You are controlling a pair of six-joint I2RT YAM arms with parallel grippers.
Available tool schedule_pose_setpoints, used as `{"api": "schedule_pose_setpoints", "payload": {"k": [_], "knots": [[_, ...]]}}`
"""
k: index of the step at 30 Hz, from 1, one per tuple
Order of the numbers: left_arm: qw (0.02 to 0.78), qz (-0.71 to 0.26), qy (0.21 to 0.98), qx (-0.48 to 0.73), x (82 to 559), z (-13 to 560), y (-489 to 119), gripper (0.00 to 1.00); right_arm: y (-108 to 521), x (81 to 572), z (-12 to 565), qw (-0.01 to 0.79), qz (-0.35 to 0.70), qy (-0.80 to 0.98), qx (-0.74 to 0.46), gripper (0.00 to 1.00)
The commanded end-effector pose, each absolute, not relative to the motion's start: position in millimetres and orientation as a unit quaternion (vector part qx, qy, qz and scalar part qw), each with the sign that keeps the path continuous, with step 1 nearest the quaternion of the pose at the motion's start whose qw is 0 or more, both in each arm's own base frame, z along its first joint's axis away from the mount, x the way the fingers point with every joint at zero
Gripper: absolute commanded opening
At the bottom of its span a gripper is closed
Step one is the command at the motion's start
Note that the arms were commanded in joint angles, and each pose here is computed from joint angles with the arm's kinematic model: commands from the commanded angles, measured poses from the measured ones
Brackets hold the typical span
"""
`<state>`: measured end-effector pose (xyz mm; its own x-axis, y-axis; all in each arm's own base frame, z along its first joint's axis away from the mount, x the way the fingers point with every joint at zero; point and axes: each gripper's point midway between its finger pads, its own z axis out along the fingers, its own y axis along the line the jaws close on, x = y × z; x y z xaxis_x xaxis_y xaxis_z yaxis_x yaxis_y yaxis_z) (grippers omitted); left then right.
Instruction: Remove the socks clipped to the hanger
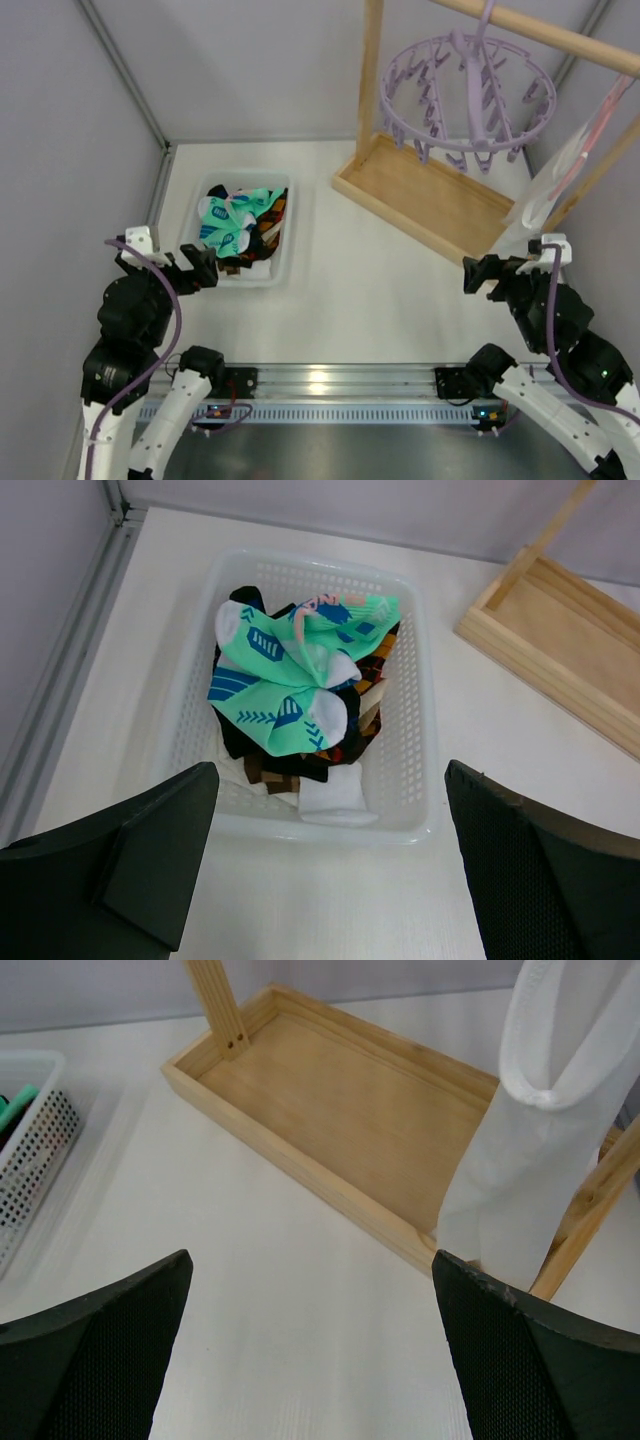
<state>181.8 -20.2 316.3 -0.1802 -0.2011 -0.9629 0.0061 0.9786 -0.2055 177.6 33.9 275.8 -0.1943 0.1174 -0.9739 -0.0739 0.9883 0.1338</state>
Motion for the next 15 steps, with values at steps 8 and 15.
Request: {"api": "schedule_pose_setpoints", "payload": {"k": [8,15], "knots": [[0.652,-0.055,0.753,-0.068,171.4,315.3,-7.3,0.98,22.6,158.0,308.3,0.666,0.102,0.739,0.005,0.99],[0.65,-0.065,0.753,-0.072,171.3,312.0,-10.0,0.98,28.4,170.2,300.1,0.647,0.075,0.758,-0.004,0.99]]}}
